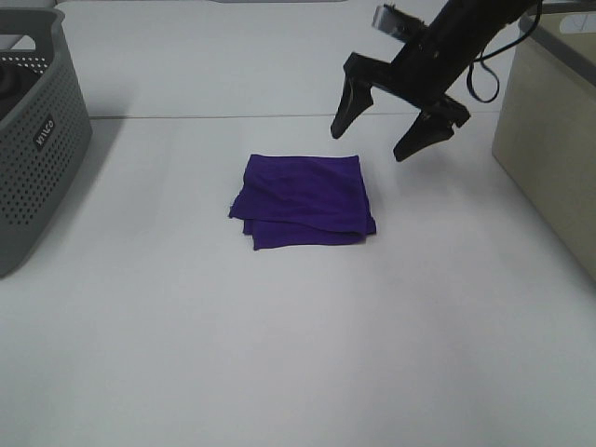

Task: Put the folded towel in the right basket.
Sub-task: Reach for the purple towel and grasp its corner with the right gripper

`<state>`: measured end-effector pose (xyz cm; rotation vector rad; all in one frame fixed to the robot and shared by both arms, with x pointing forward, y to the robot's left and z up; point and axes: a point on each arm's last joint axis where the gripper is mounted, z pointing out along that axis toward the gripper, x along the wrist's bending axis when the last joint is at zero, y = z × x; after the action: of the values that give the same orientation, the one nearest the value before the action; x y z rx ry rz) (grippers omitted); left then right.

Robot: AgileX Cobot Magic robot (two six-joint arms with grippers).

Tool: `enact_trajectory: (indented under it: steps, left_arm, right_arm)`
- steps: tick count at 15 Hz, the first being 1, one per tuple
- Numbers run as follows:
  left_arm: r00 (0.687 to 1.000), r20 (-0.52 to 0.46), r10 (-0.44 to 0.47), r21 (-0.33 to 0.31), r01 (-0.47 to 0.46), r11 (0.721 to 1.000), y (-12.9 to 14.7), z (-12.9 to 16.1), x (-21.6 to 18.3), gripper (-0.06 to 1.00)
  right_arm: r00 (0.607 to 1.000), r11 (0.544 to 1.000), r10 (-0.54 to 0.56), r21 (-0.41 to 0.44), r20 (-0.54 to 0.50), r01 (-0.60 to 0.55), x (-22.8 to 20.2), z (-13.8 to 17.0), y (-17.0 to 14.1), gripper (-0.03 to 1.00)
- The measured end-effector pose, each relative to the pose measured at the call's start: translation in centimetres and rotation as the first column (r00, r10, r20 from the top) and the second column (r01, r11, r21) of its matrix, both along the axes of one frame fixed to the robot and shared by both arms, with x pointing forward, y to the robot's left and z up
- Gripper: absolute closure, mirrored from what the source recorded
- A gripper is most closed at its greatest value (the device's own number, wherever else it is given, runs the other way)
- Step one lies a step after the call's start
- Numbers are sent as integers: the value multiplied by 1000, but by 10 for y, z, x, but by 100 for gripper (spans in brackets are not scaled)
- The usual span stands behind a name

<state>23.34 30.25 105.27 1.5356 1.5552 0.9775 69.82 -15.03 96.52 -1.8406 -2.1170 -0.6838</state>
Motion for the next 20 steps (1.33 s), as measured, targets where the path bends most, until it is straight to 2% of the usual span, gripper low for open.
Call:
enact_trajectory:
  steps: [3, 7, 12, 16, 20]
  left_arm:
    - [1000, 0, 0, 0, 0, 1000, 0, 0, 0, -5]
    - [1000, 0, 0, 0, 0, 1000, 0, 0, 0, -5]
    - [1000, 0, 0, 0, 0, 1000, 0, 0, 0, -5]
    - [1000, 0, 0, 0, 0, 1000, 0, 0, 0, -5]
    - [1000, 0, 0, 0, 0, 1000, 0, 0, 0, -5]
  right_arm:
    - [998, 1000, -9, -17, -67, 8, 9, -45, 2, 4]
    - [995, 999, -31, -36, -90, 28, 14, -79, 2, 5]
    - [997, 998, -57, -29, -51, 56, 20, -82, 2, 6]
    - [996, 998, -65, -31, -60, 63, 21, -87, 6, 9]
    - [1000, 1000, -13, -12, -12, 13, 10, -96, 58, 19]
